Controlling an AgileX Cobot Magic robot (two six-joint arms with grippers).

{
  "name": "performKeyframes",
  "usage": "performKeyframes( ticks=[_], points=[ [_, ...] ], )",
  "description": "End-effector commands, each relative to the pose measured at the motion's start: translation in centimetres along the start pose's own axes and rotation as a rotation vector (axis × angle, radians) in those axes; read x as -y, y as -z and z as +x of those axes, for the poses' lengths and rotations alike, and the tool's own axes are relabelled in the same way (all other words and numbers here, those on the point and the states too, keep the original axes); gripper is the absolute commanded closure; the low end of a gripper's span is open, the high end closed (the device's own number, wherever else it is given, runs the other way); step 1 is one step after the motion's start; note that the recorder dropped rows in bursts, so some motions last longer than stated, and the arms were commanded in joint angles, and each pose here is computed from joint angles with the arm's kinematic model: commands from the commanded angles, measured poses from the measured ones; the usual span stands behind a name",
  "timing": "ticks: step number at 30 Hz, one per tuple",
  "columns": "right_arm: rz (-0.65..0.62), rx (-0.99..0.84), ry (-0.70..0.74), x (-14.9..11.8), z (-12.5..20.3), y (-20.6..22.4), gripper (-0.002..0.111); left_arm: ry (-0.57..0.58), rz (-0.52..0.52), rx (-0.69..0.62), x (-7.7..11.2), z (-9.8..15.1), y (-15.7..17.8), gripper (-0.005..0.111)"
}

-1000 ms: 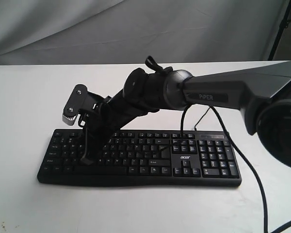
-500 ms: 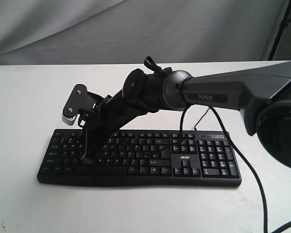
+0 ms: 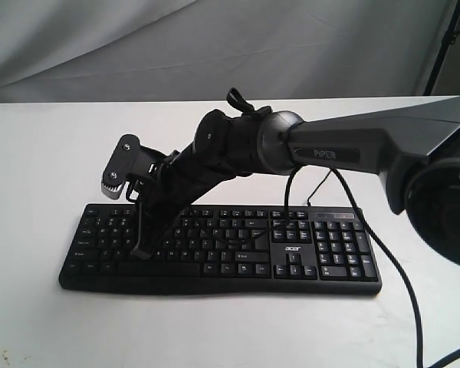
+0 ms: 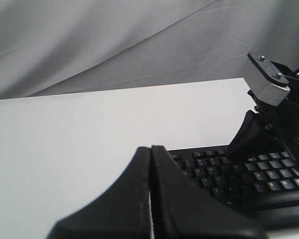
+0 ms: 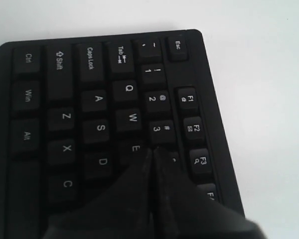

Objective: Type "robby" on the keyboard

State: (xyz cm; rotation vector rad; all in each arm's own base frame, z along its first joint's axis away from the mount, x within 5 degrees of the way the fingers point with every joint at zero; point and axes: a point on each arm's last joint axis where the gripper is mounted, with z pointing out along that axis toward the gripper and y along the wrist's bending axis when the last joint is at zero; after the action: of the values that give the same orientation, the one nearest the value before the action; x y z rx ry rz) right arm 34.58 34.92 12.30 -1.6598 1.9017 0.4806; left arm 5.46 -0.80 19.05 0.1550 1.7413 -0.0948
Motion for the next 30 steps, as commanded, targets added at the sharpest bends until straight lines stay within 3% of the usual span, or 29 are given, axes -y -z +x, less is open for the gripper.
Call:
performKeyframes(
  ticks=[1,30],
  points=[
    [-0.010,0.001,0.000,-0.06,-0.23,0.16,0.108,-0.003,0.005,0.005,0.03,0.08,-0.01,0.107],
    [-0.028,-0.009,-0.014,-0.22,0.31,-0.55,0.108,-0.003,0.005,0.005,0.03,0.08,-0.01,0.107]
  ],
)
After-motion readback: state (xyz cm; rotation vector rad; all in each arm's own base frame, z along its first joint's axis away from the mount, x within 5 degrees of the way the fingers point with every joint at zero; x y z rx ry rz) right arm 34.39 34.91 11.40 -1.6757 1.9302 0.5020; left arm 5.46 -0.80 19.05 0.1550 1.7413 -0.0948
